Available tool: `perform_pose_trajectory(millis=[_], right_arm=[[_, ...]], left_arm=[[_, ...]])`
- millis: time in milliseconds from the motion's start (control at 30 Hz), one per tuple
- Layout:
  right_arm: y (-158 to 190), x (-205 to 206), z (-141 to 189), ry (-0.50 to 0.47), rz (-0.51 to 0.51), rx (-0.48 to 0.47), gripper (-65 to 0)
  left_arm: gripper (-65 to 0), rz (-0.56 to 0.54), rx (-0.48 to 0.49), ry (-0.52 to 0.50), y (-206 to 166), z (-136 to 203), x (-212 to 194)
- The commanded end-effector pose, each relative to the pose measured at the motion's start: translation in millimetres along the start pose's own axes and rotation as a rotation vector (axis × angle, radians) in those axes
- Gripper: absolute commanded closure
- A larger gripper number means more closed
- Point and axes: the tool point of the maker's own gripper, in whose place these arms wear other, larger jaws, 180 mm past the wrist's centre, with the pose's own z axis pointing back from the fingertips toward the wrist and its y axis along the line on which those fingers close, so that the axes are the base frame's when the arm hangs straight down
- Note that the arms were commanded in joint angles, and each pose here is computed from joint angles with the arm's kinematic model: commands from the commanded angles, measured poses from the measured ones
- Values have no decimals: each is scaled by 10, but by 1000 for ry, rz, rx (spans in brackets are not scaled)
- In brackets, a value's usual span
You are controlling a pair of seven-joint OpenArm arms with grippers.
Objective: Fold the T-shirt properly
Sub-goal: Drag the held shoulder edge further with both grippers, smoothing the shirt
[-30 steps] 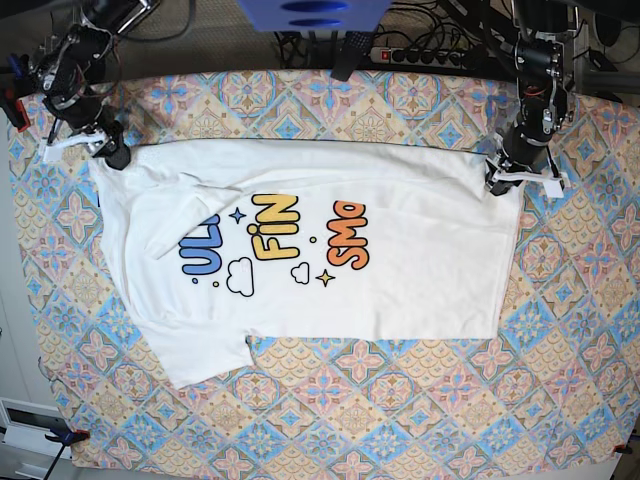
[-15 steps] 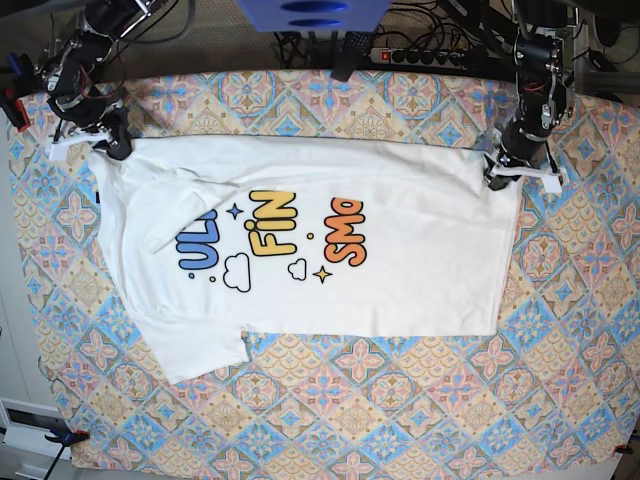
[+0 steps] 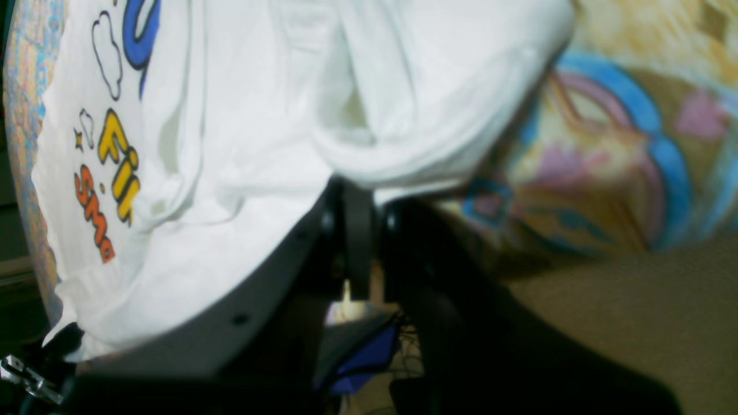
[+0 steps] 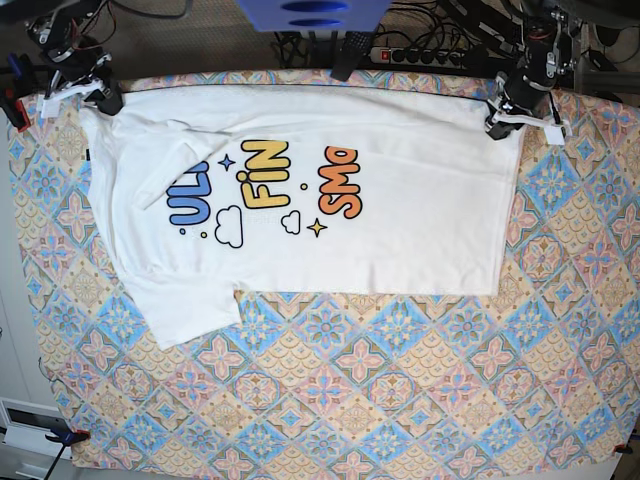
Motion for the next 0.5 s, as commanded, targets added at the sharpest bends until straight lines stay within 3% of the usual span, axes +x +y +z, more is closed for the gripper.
perform_pose_trajectory(millis=[0,267,467], right_arm=[[-120,-44,73,44,22,-50,-2],[-226,-184,184,73,16,-78,-2],[-161,-12,303,43,98,-92,-7]], left_arm=[[0,-14,55,43,150,67,-101],[-1,-33,39,54,98,197,-187],[-7,-35,38,53,89,194,-180]])
